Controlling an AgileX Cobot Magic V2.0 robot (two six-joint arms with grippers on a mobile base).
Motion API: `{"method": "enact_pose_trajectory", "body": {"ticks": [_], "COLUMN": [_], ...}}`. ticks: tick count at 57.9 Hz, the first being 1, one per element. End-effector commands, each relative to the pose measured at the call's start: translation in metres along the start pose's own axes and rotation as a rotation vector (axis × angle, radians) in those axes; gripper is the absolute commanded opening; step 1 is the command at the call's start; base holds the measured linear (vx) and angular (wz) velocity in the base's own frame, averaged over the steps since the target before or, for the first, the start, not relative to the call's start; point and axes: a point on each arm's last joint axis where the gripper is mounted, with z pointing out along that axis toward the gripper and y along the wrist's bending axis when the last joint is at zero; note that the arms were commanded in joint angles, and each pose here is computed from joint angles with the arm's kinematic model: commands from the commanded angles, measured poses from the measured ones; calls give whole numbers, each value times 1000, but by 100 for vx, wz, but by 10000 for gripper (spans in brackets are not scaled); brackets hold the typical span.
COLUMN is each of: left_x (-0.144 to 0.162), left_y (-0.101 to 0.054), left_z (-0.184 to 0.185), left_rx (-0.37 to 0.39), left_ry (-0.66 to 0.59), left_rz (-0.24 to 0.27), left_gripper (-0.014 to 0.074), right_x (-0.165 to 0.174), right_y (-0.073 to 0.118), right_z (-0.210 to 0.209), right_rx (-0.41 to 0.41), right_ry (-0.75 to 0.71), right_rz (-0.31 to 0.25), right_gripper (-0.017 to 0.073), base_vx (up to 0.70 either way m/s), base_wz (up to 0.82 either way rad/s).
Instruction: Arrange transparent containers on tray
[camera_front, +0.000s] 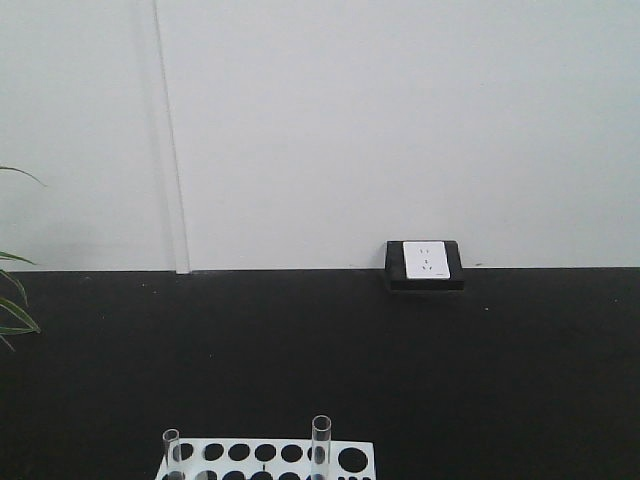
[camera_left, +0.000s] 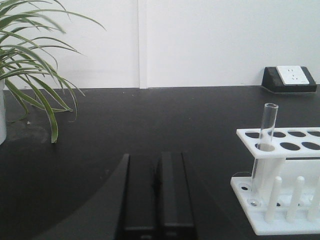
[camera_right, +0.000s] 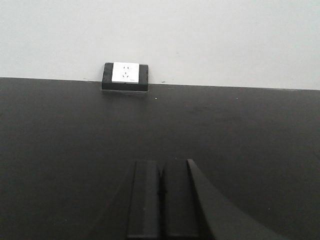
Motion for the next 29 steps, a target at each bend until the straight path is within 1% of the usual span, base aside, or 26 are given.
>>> {"method": "enact_pose_trajectory", "body": {"ticks": [1, 29], "left_x": [2, 2], "left_y": [0, 0], "left_z": [0, 0], "left_rx": [6, 6], "left_ry": [-66, -66], "left_rz": [-9, -9], "left_gripper": [-6, -6], "right_x": [-3, -3], "right_y": [1, 1], "right_z": [2, 2], "right_rx": [-7, -7], "right_ry": [-53, -53], "right_rz": [-9, -9], "right_gripper": [-11, -11], "base_vx": [0, 0], "base_wz": [0, 0]}}
